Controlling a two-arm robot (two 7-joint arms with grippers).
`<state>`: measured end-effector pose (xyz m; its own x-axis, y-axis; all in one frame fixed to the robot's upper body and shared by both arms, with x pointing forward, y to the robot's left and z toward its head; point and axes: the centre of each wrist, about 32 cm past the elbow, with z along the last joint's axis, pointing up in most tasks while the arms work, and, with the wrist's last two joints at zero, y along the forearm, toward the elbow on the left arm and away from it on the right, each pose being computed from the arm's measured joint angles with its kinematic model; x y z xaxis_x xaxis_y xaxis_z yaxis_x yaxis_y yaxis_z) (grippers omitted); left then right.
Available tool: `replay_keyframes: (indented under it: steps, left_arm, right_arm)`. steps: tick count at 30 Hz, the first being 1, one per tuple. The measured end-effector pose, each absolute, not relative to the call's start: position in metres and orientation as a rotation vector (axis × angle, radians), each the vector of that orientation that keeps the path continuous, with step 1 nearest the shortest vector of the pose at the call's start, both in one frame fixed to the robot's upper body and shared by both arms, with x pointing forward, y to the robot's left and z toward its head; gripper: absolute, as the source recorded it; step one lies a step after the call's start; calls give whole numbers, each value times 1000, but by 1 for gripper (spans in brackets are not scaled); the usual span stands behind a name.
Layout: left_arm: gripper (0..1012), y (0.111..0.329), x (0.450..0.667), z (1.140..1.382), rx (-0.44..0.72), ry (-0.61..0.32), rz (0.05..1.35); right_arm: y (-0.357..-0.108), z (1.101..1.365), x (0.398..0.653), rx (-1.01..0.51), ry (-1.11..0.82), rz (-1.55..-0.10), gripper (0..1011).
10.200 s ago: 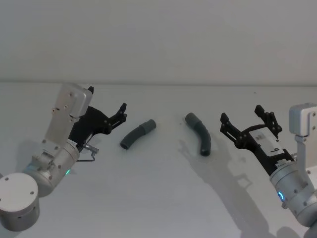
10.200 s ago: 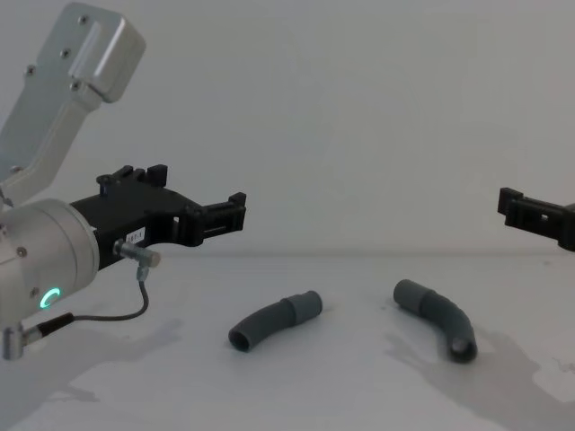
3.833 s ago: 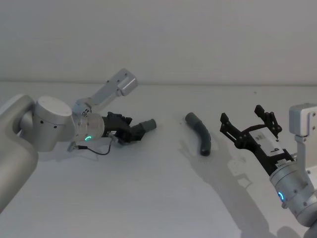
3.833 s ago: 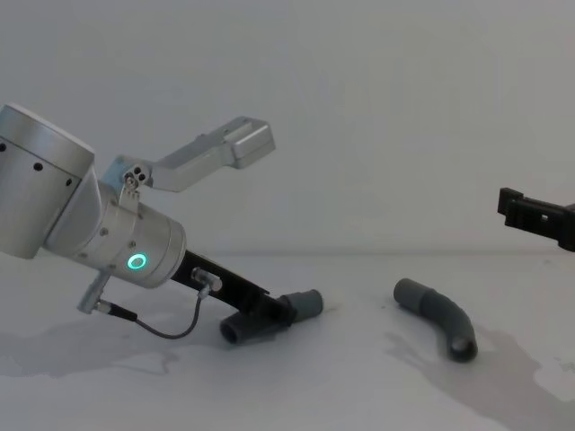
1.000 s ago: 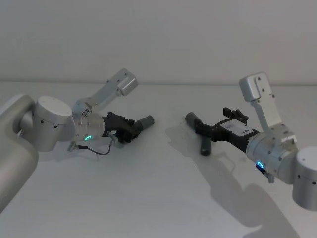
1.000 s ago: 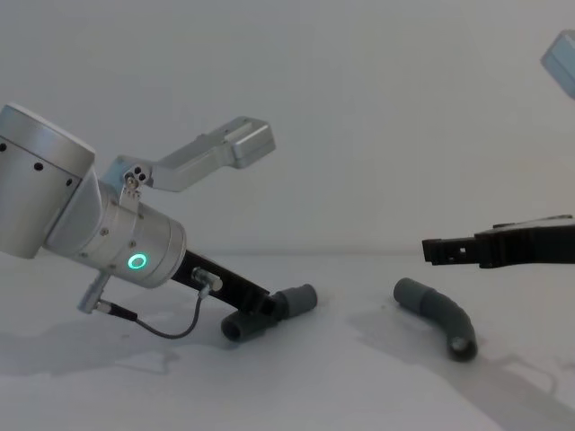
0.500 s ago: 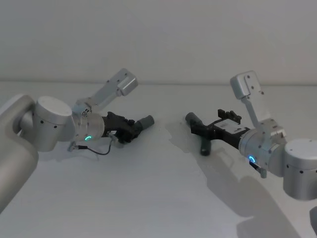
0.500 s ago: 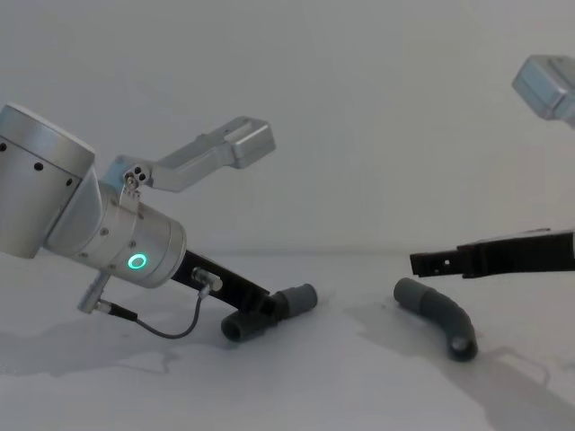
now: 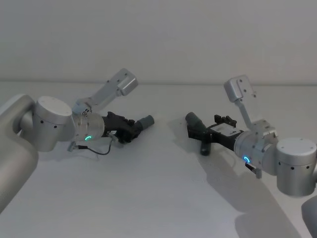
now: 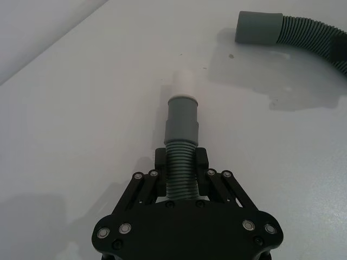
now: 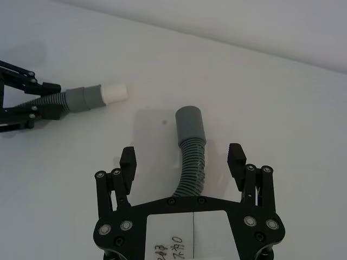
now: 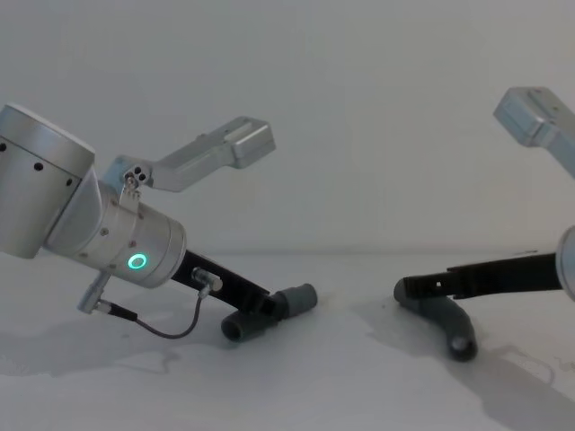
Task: Use both hands to pick up one end of the pipe from the table, align the ends, and insert them.
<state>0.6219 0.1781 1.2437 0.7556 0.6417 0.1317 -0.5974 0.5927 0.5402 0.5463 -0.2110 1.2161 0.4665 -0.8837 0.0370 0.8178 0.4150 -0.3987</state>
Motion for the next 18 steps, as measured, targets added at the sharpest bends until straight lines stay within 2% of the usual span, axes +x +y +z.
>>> replay_keyframes:
  steps: [18]
  left_arm:
    - [298, 178, 622, 1244, 598, 80, 721]
  right_arm:
    - [-209, 1202, 557, -433, 222, -1063, 1001]
